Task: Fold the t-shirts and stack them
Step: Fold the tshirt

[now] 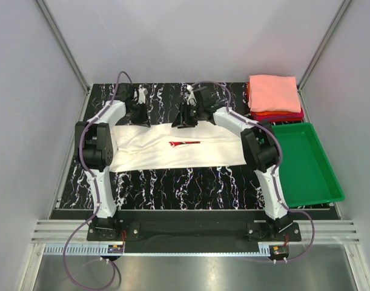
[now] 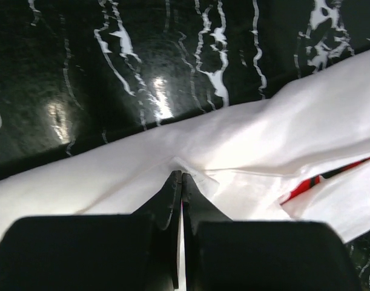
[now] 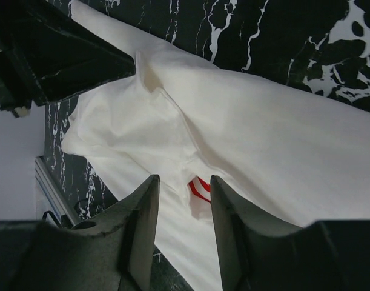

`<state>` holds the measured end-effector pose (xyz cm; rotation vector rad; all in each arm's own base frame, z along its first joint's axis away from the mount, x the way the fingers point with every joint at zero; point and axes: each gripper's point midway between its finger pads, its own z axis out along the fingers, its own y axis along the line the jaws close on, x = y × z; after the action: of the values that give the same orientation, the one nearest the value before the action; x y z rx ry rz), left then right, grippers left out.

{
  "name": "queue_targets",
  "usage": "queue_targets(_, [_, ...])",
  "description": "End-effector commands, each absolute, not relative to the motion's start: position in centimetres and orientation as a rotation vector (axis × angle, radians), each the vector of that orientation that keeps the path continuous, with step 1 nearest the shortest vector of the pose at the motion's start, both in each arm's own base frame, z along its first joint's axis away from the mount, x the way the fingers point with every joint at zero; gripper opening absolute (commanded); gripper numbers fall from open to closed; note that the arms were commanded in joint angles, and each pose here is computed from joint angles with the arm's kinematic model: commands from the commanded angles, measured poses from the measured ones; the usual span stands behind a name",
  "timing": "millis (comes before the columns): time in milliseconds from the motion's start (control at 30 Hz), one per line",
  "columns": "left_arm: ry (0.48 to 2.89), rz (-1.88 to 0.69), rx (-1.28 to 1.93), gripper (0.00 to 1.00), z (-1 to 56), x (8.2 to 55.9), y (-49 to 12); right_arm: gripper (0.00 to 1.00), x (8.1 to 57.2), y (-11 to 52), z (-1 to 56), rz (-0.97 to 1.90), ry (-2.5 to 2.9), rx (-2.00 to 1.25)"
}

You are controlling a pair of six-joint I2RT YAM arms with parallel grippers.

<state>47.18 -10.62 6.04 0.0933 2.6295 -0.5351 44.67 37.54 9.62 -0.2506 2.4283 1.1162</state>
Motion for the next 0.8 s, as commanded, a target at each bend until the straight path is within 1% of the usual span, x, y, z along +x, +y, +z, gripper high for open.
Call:
queue_targets(0, [2.518, -0.607, 0.124, 0.0, 11.3, 46.8, -12.4, 0.47, 45.5, 40.3, 10.6, 1.207, 2.338, -0.353])
queue_targets(133, [2.521, -0.582, 0.103, 0.0, 12.1, 45.6, -12.9, 0.49, 45.8, 40.5, 9.9, 1.209, 2.342, -0.343])
queue_targets(233, [2.551, -0.639, 0.059, 0.0, 11.9, 43.9, -13.9, 0.48, 45.4, 40.0, 10.0, 1.192, 2.349, -0.305])
queue_targets(300, [2.562, -0.66, 0.044, 0.0, 12.0, 43.0, -14.7, 0.47, 45.3, 39.8, 11.4, 1.187, 2.313, -0.308])
queue_targets(433, [2.569, -0.67, 0.036, 0.0, 12.6, 41.4, -15.9, 0.47, 44.4, 38.6, 11.0, 1.137, 2.33, -0.297])
queue_targets(467, [2.577, -0.687, 0.052, 0.0, 12.6, 40.7, -17.0, 0.46, 44.5, 38.3, 11.0, 1.12, 2.331, -0.285])
queue_targets(500, [2.581, -0.693, 0.069, 0.02, 12.6, 40.3, -17.6, 0.46, 44.0, 37.9, 10.8, 1.11, 2.344, -0.278])
queue_targets(533, [2.596, -0.684, 0.082, 0.06, 12.2, 39.5, -18.0, 0.46, 43.7, 37.8, 10.7, 1.103, 2.345, -0.282])
queue_targets(633, [2.623, -0.716, 0.074, 0.06, 11.8, 37.2, -19.6, 0.46, 43.0, 36.9, 10.2, 1.074, 2.364, -0.275])
queue_targets(700, [2.621, -0.739, 0.06, 0.21, 12.0, 36.2, -20.6, 0.46, 42.4, 36.3, 10.3, 1.056, 2.366, -0.278])
queue_targets(733, [2.615, -0.769, 0.062, 0.3, 12.4, 35.4, -20.9, 0.45, 42.3, 36.2, 10.3, 1.051, 2.366, -0.283])
queue_targets(767, [2.603, -0.786, 0.074, 0.34, 12.8, 35.3, -21.1, 0.45, 42.2, 36.1, 11.1, 1.051, 2.35, -0.286])
